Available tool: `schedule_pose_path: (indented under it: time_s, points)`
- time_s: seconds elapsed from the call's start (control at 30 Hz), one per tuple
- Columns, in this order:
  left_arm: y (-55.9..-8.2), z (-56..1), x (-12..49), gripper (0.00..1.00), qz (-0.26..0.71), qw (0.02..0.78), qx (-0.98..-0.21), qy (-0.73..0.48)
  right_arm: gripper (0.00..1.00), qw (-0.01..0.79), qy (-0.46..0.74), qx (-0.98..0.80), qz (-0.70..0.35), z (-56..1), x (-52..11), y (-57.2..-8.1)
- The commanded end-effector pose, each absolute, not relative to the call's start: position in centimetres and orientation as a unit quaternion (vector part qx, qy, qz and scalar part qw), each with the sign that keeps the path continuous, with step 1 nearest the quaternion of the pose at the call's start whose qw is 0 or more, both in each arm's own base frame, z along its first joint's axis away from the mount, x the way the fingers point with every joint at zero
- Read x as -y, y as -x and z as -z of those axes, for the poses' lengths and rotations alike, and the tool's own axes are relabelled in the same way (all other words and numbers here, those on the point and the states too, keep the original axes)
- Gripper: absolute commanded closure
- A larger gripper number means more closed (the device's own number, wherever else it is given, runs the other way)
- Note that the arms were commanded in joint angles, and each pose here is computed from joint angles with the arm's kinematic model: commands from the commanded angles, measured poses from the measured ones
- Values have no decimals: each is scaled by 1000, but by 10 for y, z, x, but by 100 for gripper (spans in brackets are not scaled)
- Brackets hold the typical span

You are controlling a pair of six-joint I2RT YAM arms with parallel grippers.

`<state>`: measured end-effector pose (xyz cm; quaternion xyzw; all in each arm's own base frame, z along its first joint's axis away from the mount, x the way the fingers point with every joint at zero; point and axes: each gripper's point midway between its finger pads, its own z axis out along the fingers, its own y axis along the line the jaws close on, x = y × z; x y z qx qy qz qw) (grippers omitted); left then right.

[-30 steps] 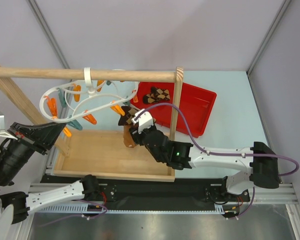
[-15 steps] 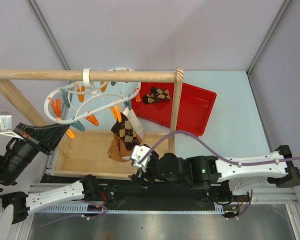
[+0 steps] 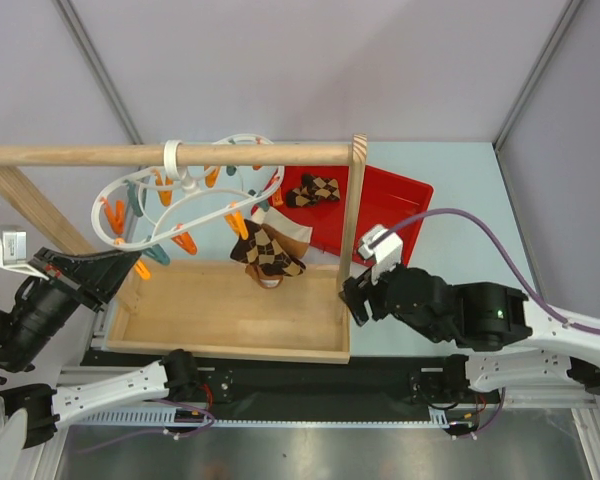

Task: Clip the socks to the hanger
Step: Open the clamp at the hanger, then adjust the sock in the bin.

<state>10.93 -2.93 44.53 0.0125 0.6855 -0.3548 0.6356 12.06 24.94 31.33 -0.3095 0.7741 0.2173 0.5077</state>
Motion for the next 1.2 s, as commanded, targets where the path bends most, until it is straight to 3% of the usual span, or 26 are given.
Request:
schedule_pose_path:
  time_s: [0.0,0.23,0.33,0.37,0.4,0.43,0.5,0.57,0.63,0.7,0.73,0.8,0.97,1.07,1.17]
  points:
    - [-109,-449,33,100,365,631,-684,-10,27,503,192,-837,-103,-282,-194,-152]
    - [-109,-449,36,100,368,629,-685,-11,23,537,-44,-841,52,-264,-99,-229]
    - [-109,-447,38,100,371,627,-685,-11,25,543,-97,-834,22,-252,-75,-274]
    - [-109,-445,39,100,370,626,-686,-12,25,570,-116,-813,-24,-262,-77,-297]
    - [-109,-445,39,100,370,626,-686,-13,26,546,-83,-828,-95,-248,-99,-307]
    - [-109,-445,39,100,371,626,-686,-13,27,544,-120,-823,-107,-247,-78,-326]
    - [-109,-445,40,100,370,625,-688,-13,30,532,-102,-820,-185,-243,-101,-355]
    - [-108,-447,40,100,376,623,-686,-14,29,550,-80,-800,-223,-261,-115,-382]
    - [-105,-450,41,100,387,621,-681,-11,29,521,-68,-818,-234,-236,-131,-412]
    - [-105,-447,43,100,390,619,-682,-12,30,515,-45,-813,-269,-247,-152,-440]
    - [-105,-447,43,100,394,619,-680,-11,31,475,-44,-836,-271,-211,-161,-458]
    - [-106,-443,46,100,391,617,-683,-12,32,474,-19,-825,-306,-226,-183,-483]
    - [-108,-439,53,100,390,616,-685,-17,32,423,-17,-844,-329,-176,-221,-550]
    - [-110,-435,61,100,386,612,-689,-24,39,380,-34,-854,-353,-139,-237,-568]
    - [-110,-436,65,100,387,611,-690,-29,42,368,-49,-856,-361,-137,-247,-581]
